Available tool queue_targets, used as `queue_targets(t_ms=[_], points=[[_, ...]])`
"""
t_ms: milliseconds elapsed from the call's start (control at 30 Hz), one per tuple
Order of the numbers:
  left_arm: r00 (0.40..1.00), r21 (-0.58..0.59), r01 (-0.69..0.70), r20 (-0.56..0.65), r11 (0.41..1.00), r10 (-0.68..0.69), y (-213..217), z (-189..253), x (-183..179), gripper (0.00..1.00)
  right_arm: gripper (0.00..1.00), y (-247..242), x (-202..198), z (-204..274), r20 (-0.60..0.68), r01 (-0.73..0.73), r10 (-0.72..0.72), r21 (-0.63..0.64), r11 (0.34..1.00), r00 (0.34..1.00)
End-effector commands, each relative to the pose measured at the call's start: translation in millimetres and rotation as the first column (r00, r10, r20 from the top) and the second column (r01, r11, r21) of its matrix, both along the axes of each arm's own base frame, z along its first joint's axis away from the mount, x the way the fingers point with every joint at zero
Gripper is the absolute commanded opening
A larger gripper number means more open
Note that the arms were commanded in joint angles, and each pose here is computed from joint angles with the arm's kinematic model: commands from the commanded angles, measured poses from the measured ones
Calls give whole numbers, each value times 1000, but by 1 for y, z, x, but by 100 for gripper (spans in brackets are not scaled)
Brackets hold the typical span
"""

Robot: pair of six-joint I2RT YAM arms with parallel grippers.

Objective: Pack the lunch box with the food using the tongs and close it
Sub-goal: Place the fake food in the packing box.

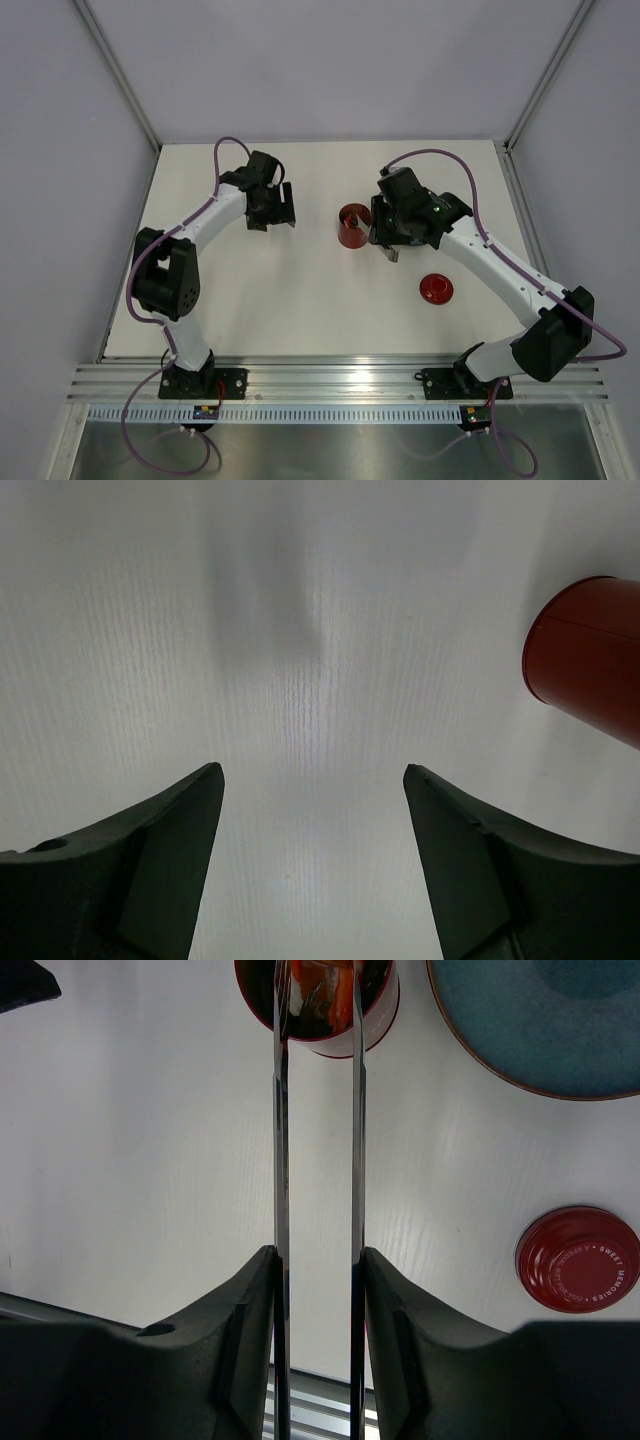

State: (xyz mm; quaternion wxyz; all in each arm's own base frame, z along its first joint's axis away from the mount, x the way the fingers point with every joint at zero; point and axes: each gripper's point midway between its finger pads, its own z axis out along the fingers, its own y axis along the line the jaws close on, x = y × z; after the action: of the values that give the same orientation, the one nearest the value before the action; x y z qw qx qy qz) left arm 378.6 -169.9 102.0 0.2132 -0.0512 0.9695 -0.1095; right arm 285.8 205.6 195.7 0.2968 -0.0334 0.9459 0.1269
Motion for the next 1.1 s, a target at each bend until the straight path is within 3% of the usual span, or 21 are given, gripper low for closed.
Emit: queue_targets(t_ms=[0,633,733,867,1067], points=[[999,-33,2,51,999,0,-3,17,7,77,44,11,4,18,44,-15,13,39,999,999],[999,-29,4,55,1000,-3,-3,18,7,77,42,9,9,38,91,-3,-2,46,999,996],[999,-28,4,53,1000,-3,-3,18,7,77,36,7,8,42,103,2,-7,51,999,995],[998,-10,-3,67,1000,3,3,25,9,77,19,11,2,51,117,-25,17,69,997,993],[989,-8,-64,130,998,64,33,61,28,77,17,27,-14,59,143,-101,88,79,992,986]])
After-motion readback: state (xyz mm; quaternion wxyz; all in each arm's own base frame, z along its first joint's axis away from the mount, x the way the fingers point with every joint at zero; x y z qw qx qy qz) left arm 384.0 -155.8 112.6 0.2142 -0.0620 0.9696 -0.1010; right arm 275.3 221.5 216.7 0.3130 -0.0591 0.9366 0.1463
